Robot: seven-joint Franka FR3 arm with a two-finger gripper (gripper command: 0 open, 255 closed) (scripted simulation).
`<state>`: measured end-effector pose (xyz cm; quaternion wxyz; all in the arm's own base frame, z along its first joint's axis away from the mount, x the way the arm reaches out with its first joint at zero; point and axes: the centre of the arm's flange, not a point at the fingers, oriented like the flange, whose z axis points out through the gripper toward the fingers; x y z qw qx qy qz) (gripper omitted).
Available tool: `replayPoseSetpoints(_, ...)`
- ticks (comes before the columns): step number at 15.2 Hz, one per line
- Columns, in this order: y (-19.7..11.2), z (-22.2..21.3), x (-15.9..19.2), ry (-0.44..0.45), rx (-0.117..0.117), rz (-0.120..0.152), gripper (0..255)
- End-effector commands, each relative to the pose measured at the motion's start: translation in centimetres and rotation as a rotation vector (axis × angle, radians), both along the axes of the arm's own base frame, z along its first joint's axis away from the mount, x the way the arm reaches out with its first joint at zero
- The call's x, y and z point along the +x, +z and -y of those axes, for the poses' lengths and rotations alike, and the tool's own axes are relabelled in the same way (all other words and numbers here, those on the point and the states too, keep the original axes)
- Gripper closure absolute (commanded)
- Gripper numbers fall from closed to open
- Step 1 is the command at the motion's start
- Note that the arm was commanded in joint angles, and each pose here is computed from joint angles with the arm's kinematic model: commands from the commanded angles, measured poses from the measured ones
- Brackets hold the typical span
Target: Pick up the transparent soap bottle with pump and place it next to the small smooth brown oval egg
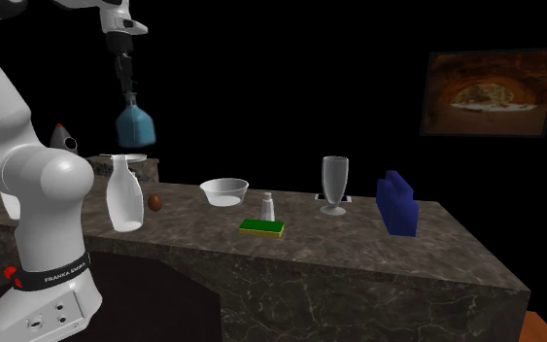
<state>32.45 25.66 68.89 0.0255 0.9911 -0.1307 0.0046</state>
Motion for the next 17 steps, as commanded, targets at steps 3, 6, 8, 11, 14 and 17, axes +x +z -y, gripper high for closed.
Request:
replayPoseSetpoints(3,1.1,-5.0,-1.6,-0.001,0.000,0.000,255)
replayPoseSetpoints(6,1.8,-8.7,-2.6,-0.001,0.000,0.000,255)
replayPoseSetpoints(8,2.3,-11.2,-3.4,-0.001,0.000,0.000,255)
replayPoseSetpoints(11,2.3,-13.7,-4.1,-0.001,0.000,0.000,255)
replayPoseSetpoints(14,0.7,-13.7,-4.1,-0.001,0.000,0.000,255)
replayPoseSetpoints(17,-0.9,-13.7,-4.1,-0.001,0.000,0.000,255)
